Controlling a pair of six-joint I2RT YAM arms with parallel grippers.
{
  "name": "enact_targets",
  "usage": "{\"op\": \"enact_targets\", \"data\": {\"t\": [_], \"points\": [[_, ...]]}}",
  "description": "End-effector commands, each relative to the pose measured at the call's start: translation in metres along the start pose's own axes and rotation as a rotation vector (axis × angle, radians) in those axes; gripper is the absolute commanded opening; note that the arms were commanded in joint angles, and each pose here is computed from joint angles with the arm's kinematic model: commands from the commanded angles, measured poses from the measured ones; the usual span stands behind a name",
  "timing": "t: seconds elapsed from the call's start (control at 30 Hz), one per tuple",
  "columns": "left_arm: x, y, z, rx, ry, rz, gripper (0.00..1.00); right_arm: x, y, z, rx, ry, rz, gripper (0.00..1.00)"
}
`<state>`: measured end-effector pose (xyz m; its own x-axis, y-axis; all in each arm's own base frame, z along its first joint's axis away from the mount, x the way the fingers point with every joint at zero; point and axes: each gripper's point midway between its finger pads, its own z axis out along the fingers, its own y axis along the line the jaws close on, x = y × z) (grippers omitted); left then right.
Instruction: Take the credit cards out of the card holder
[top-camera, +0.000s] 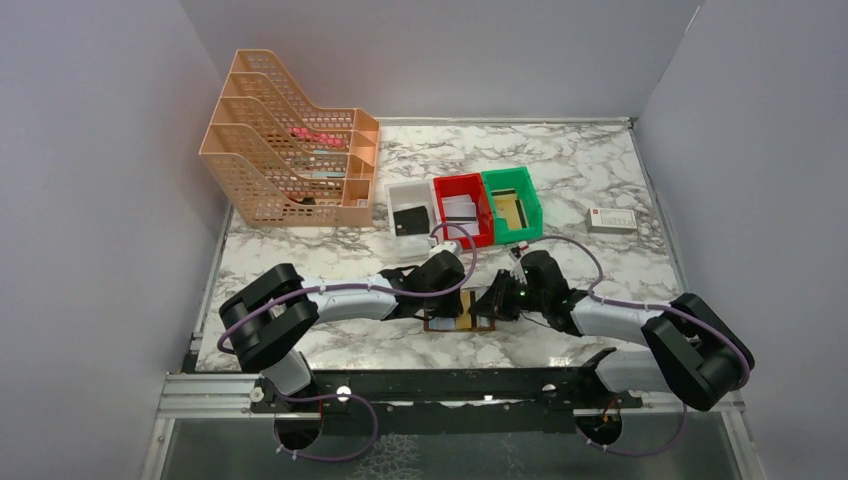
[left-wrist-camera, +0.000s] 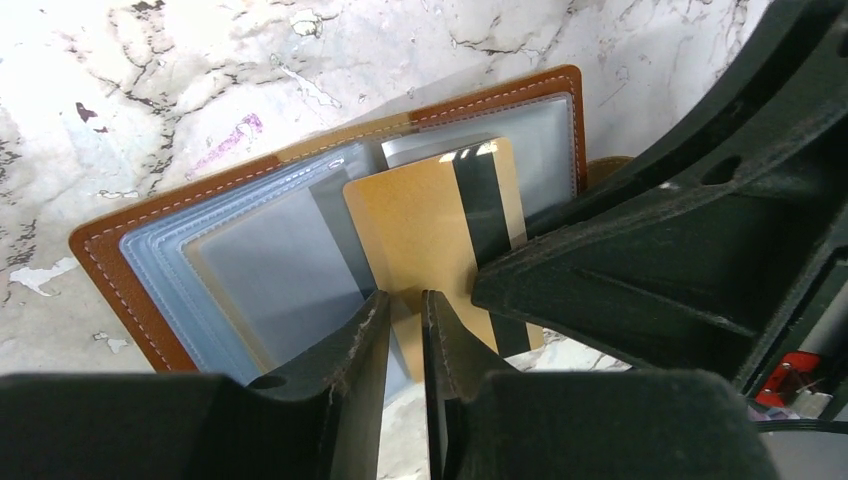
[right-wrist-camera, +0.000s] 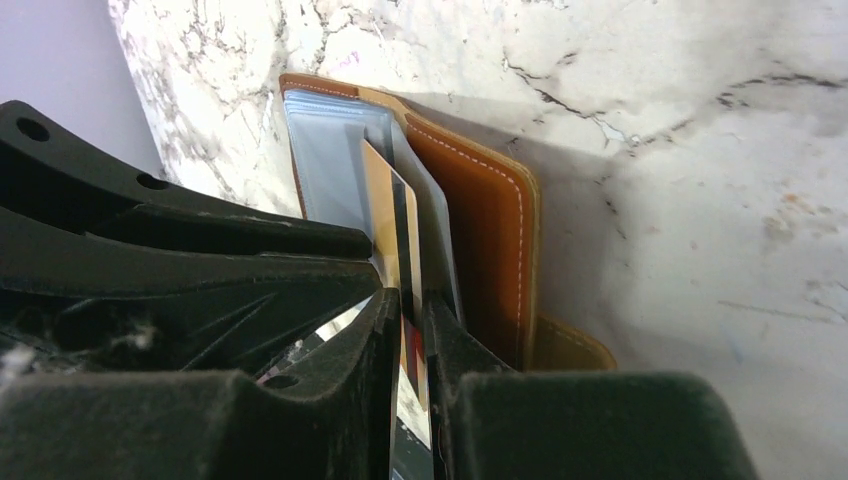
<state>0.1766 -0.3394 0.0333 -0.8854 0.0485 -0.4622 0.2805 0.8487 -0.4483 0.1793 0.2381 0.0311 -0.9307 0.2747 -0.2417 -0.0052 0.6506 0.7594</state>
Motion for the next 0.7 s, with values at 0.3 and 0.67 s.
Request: {"op": "enact_targets", "data": {"t": [0.3, 0.67], "points": [[0.024, 0.037, -0.003, -0.132, 0.081, 0.021, 0.20, -0.014, 0.012, -0.004, -0.020, -0.050, -0.036, 0.19], [0.018, 0.034, -0.002, -0.129, 0.076, 0.030, 0.20, -0.009, 0.009, -0.005, -0.014, -0.025, -0.035, 0.09]]}}
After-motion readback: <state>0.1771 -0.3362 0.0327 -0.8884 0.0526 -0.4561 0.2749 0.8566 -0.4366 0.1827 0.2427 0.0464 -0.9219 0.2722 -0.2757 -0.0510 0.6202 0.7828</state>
